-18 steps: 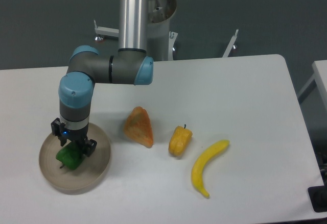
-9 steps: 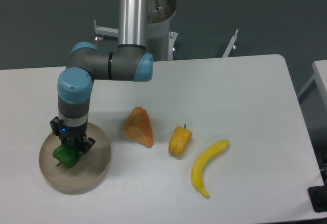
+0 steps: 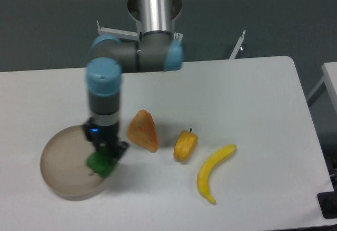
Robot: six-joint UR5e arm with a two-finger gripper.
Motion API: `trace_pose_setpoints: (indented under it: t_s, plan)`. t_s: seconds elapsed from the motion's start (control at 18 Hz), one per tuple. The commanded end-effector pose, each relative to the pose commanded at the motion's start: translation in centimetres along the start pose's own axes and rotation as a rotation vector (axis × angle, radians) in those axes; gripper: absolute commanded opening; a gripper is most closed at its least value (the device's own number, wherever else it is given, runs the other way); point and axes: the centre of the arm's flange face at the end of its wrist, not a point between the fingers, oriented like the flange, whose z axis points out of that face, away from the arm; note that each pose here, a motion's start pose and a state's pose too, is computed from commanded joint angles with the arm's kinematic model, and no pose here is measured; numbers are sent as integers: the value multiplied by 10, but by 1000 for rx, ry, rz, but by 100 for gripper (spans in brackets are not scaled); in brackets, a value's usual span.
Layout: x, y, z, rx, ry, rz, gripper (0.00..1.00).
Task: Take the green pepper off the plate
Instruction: 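Lift the green pepper off the plate and carry it toward the banana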
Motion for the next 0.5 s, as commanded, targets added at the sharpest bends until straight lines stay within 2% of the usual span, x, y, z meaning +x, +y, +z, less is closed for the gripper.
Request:
trace_pose_setpoints:
  t_s: [0.28, 0.5]
  plan:
    - [-69, 53, -10, -24, -29, 70, 44]
    - [-97, 78, -14, -51, -50, 119, 44]
